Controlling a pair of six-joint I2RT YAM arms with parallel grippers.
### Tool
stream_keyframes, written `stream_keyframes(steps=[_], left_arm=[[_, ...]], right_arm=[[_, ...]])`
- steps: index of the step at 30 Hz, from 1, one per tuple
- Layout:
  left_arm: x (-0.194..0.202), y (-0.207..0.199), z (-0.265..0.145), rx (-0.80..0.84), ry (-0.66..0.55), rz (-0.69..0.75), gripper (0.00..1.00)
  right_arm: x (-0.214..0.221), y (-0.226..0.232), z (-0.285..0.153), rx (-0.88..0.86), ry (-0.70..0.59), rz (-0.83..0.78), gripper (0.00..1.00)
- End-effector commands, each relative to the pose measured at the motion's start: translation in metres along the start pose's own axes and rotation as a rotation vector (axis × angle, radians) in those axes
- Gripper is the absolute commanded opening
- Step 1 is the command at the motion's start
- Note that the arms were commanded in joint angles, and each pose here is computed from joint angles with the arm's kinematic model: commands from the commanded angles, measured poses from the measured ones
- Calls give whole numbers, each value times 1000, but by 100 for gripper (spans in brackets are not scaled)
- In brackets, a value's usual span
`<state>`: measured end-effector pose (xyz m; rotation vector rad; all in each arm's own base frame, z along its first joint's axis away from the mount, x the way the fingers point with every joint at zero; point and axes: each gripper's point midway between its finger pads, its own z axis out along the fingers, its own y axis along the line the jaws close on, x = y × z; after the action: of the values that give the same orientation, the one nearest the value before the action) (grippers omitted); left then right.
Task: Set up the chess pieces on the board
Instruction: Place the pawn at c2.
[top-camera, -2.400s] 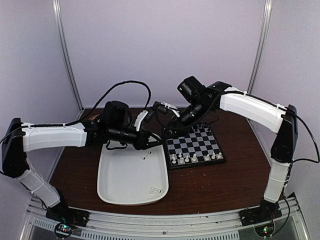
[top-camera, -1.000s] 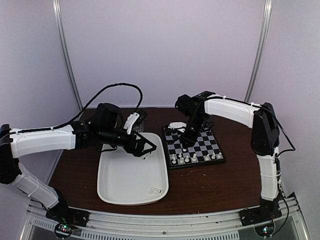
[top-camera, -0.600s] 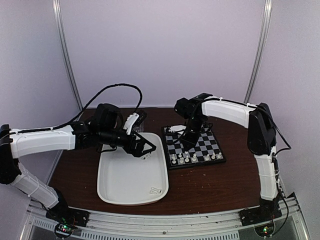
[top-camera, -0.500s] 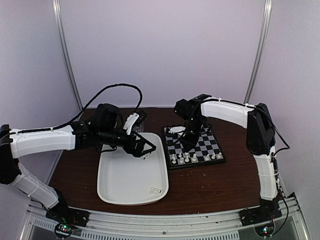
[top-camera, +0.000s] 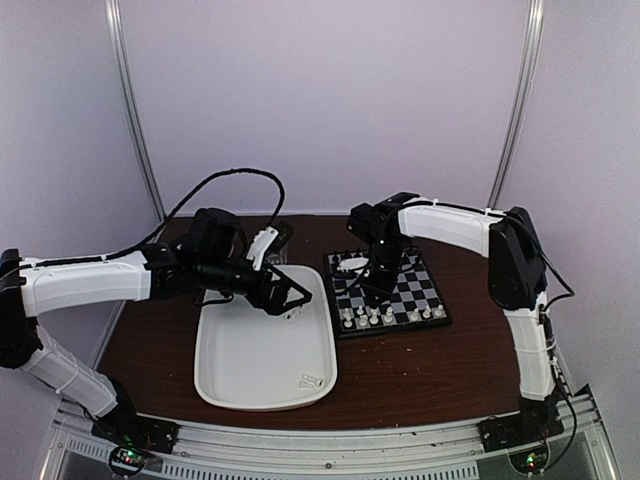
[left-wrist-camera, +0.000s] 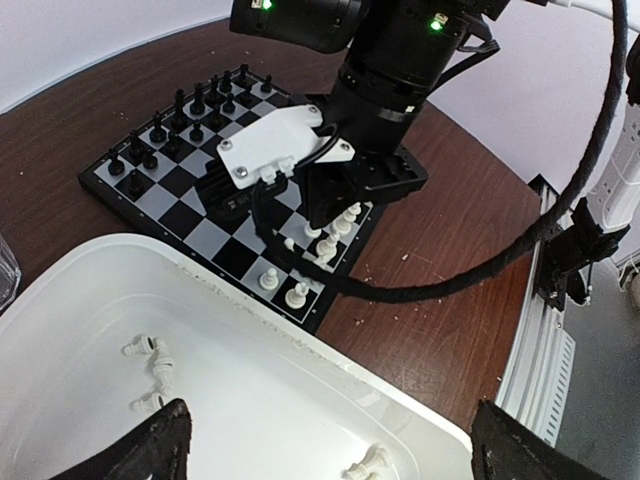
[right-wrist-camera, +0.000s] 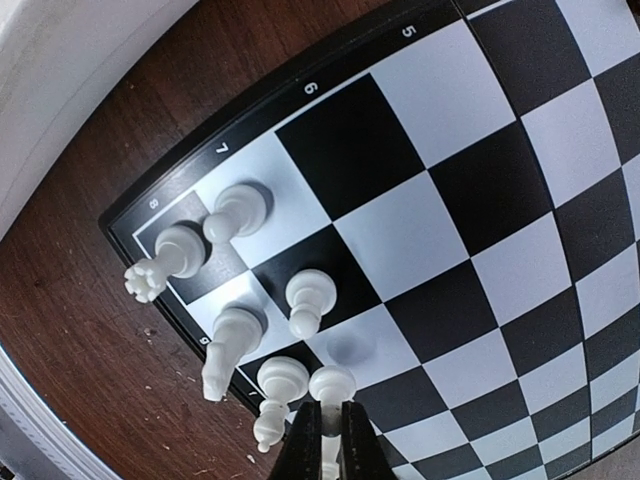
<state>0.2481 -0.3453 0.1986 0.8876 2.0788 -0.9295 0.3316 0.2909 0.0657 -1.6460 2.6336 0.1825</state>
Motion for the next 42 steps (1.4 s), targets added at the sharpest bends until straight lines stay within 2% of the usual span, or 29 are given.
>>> stream_keyframes(steps=[1, 28, 39, 42], left_arm=[[-6, 0, -3, 1, -26, 14, 98], [-2, -1, 3, 21, -15, 6, 98], [0, 1, 5, 20, -11, 3, 98], [1, 2, 6, 12, -7, 1, 98]], right_arm=[[-1, -4, 5, -2, 13, 7, 4], [-2, -20, 12, 18, 21, 42, 7], [-3, -18, 7, 11, 13, 47, 25], [-4, -18, -2, 23, -2, 51, 33]])
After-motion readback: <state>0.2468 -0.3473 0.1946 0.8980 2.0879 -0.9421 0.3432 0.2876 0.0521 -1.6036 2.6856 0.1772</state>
